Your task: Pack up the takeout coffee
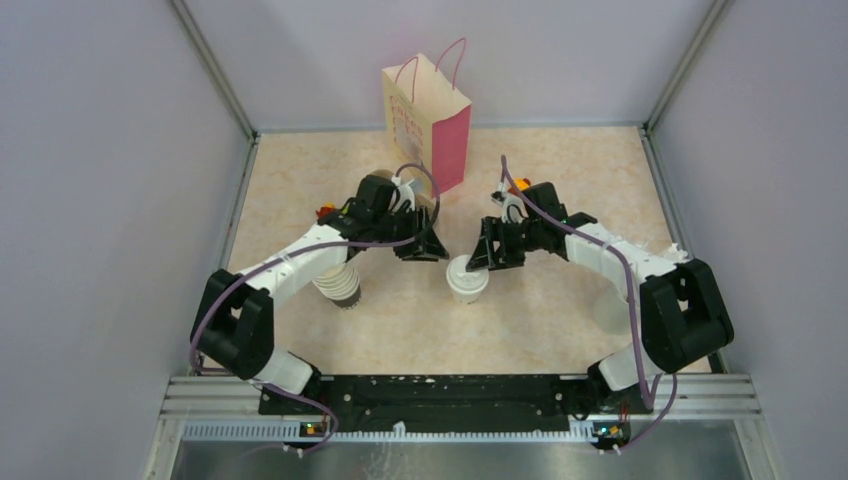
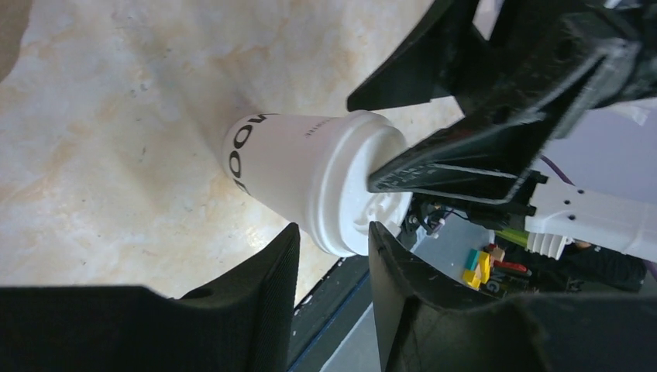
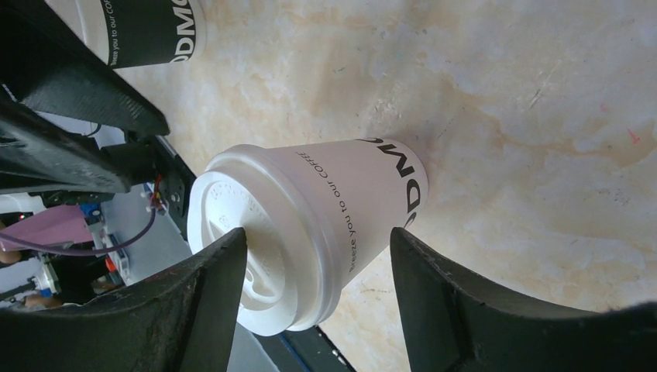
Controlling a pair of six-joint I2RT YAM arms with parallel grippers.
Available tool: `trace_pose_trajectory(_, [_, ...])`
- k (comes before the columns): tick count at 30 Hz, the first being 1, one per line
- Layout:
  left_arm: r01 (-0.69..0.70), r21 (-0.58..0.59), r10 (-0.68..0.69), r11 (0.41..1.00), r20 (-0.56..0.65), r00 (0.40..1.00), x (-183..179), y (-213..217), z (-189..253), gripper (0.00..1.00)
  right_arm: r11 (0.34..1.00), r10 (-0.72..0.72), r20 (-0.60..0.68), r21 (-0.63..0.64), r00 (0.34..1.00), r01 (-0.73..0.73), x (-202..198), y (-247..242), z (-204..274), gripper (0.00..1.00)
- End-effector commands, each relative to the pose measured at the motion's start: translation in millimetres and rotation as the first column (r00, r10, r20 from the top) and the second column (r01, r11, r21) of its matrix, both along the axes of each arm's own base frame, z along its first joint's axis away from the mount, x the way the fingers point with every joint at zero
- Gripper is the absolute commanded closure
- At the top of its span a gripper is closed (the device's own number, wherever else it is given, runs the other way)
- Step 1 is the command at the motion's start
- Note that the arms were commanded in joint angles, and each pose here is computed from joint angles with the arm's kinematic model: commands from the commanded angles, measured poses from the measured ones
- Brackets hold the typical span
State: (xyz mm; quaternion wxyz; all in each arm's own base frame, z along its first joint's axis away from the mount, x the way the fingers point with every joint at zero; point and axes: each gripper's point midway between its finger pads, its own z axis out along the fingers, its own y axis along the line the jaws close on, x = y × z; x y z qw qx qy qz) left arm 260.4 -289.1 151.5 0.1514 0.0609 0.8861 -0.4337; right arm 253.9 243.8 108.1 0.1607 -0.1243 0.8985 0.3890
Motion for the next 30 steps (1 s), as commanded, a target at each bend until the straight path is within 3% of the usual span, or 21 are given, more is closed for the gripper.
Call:
trace_pose_trajectory(1, [0.036,-0.086,-0.033,0.996,0.037,0.999,-4.3,-8.9,17.7,0.58,0.998,-0.014,0.005,-0.061,1.000,0.015,-3.3,-12.4,-14.7,0.35])
trace_pose_trajectory(15, [0.127,-0.134,-0.125,0.983,0.020,0.992,-20.0,-15.7,-9.2,0.51,0.998,-0.007,0.000,-0.068,1.000,0.007,-6.6,-14.0,-18.6,0.35])
trace_pose_trajectory(25, [0.115,-0.099,-0.117,0.988,-0.014,0.993,-22.2,-12.8,-31.7,0.55,0.997,-0.011,-0.008,-0.073,1.000,0.011,-9.8,-16.5,-25.0,0.36])
trace_pose_trajectory(30, [0.094,-0.027,-0.094,0.995,-0.015,0.995,-21.7,-5.9,-42.4,0.58,0.996,-0.017,-0.007,-0.089,1.000,0.016,-11.9,-19.8,-31.2,0.37])
